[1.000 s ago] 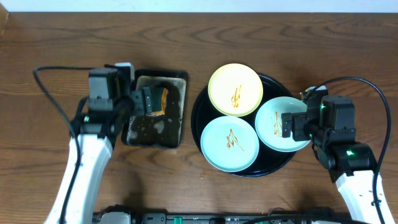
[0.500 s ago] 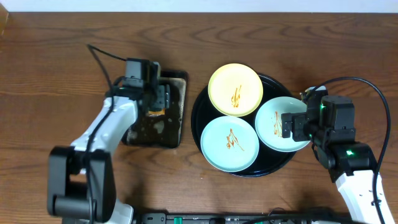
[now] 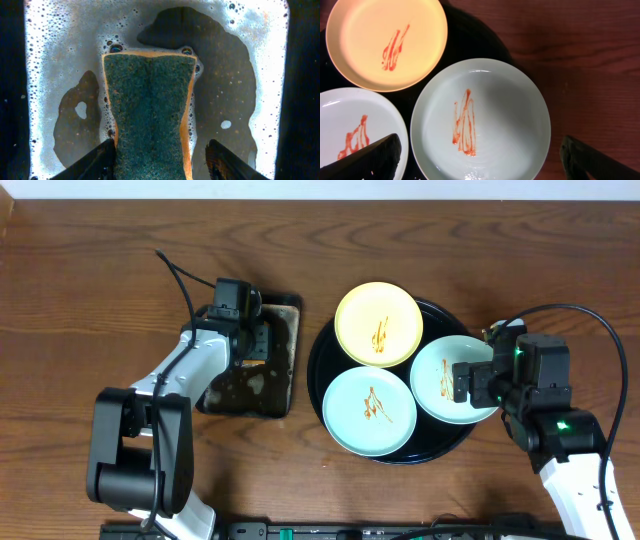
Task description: Clean dirty plates on tray and stack at the side
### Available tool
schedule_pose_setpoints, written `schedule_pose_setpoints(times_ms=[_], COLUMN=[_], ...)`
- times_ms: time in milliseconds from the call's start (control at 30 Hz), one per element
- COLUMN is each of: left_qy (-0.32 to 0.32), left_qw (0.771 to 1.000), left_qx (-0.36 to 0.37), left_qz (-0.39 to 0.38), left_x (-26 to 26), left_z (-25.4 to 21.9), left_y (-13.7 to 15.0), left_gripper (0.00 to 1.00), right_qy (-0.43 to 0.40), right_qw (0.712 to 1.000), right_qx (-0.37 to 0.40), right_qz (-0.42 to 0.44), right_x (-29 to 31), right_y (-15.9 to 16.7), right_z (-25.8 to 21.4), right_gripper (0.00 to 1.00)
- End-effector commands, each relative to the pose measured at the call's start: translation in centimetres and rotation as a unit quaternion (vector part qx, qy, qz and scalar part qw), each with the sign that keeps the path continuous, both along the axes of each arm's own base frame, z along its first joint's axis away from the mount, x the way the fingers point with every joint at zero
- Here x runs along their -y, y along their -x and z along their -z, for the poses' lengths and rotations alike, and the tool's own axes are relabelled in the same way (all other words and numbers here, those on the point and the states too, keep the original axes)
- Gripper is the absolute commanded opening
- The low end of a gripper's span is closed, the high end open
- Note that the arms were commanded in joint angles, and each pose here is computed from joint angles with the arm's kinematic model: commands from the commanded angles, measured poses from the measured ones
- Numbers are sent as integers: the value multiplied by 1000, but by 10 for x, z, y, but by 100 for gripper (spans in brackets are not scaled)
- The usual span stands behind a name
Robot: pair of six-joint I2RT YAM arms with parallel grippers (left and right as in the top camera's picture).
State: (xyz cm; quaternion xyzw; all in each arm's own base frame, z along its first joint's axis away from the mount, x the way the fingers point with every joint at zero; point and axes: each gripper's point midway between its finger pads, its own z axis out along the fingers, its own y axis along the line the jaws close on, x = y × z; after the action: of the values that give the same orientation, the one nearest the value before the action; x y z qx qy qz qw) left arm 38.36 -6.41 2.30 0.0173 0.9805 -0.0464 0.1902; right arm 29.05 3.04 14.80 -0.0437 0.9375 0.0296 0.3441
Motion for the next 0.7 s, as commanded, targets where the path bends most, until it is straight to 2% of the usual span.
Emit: schedule_pose_setpoints(times_ms=[0,133,367,400,467,533,667], left_qy=[-8,-9,-9,-9,-9,-9,-9], left_qw=[1000,1000,1000,1000,1000,1000,1000], left_qx=[4,-6,-2,-2,-1,-2,0], left_qz=[-4,-4,-6,-6,-6,-6,-6], left_x=[-2,-3,-2,-2,-2,-2,-3], left_z=[0,7,8,7,7,8,2], left_y=[-6,-4,-6,-6,-6,-6,-5], left_gripper=[56,52,22,15,8,8,8], right_qy=[-8,-11,-11,-11,-10,-4,20], right_qw=[1000,1000,1000,1000,1000,1000,994], right_qx=[7,7,5,5,4,0,0], right_qz=[-4,-1,-1,-1,0,10,108], right_x=[-6,-6,-6,-6,-6,-2,27], right_y=[-3,-3,-2,-2,-1,0,0], right_z=[-7,-7,-7,-7,-6,-5,-4], right_gripper=[99,99,99,99,99,99,99])
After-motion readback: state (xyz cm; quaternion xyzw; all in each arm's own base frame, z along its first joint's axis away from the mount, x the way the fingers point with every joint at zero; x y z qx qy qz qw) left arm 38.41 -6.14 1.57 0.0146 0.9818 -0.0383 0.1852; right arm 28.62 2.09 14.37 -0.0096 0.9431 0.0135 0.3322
